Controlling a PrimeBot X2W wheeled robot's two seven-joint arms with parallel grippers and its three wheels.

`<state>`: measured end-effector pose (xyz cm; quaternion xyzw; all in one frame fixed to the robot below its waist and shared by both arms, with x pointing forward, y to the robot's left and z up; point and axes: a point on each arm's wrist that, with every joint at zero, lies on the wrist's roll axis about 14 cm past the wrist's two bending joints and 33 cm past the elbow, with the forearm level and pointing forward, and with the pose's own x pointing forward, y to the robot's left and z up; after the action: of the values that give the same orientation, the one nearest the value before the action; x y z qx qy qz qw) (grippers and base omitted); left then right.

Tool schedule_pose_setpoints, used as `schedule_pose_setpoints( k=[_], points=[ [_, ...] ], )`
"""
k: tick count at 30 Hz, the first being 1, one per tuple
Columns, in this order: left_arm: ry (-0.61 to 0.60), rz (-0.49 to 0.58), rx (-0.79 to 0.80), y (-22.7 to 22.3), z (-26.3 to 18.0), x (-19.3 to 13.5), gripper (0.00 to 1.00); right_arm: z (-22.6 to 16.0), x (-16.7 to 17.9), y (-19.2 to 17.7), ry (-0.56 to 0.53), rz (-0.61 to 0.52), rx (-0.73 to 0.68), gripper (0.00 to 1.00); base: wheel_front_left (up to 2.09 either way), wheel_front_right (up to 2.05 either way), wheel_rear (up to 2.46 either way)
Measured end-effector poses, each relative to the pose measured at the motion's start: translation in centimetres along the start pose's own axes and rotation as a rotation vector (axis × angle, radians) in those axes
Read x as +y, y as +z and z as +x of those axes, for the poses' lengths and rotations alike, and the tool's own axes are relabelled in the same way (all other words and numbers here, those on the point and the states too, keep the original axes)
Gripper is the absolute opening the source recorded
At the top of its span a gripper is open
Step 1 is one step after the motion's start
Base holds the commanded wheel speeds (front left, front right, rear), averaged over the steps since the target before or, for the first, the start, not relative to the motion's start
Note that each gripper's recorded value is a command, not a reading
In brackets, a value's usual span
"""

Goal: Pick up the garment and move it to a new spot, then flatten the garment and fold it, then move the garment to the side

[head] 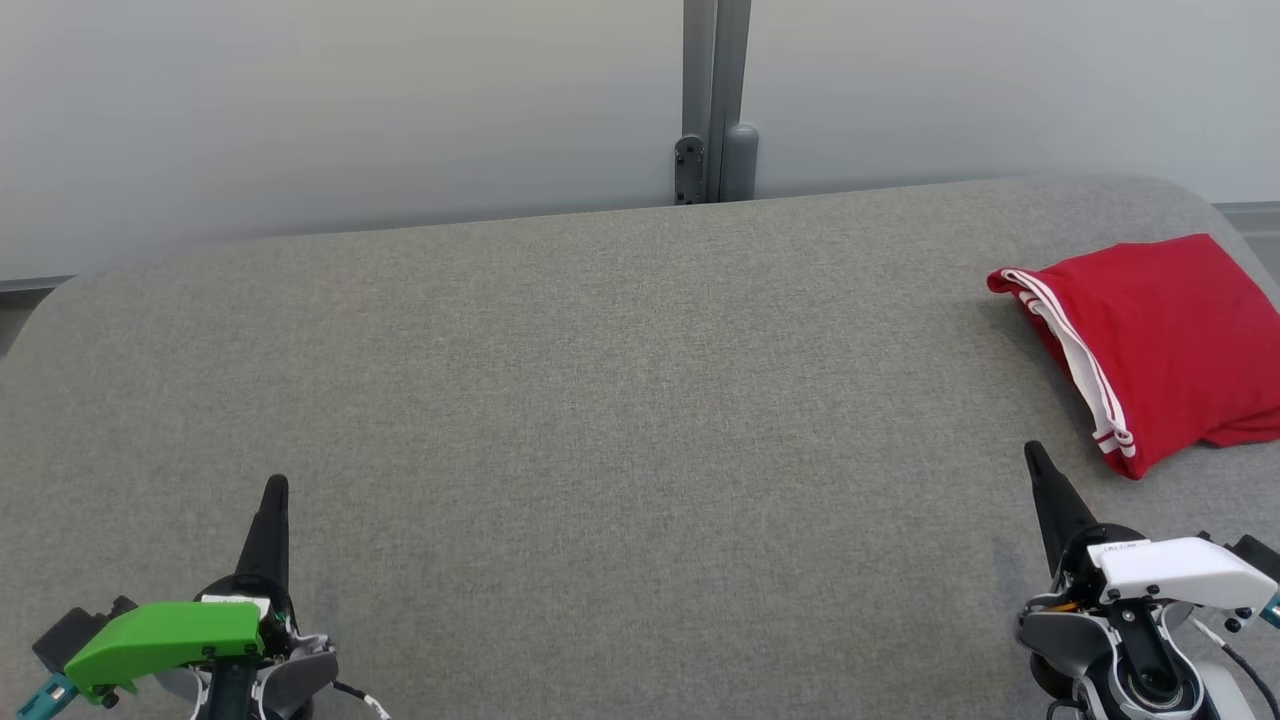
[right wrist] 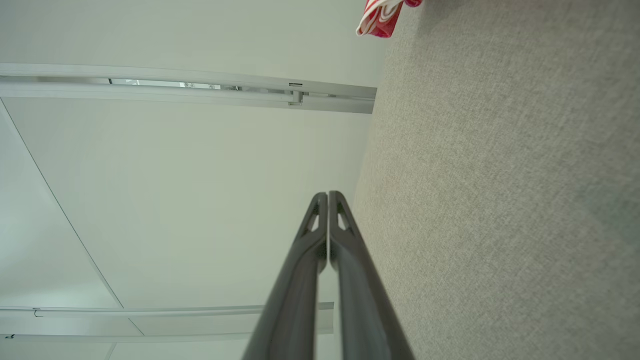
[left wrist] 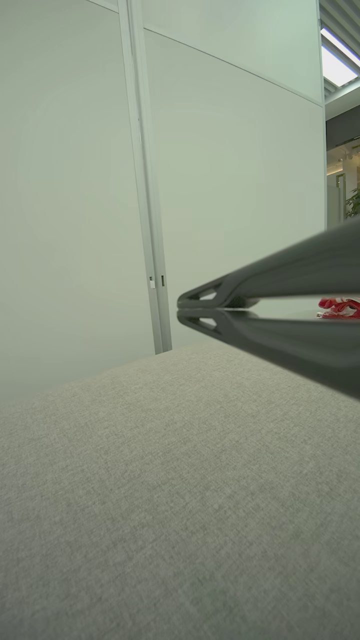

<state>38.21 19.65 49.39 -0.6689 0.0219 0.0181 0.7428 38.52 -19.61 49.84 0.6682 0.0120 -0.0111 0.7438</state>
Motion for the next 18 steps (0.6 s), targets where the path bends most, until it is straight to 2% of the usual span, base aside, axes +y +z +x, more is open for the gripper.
schedule_pose_setpoints(
  k=[18],
  points=[
    [-0.046,-0.107,-0.006,0.49,0.47,-0.98,0.00,0.24,0.52,0.39,0.022,0.110,-0.001,0.00,0.00,0.00,0.00]
  ],
)
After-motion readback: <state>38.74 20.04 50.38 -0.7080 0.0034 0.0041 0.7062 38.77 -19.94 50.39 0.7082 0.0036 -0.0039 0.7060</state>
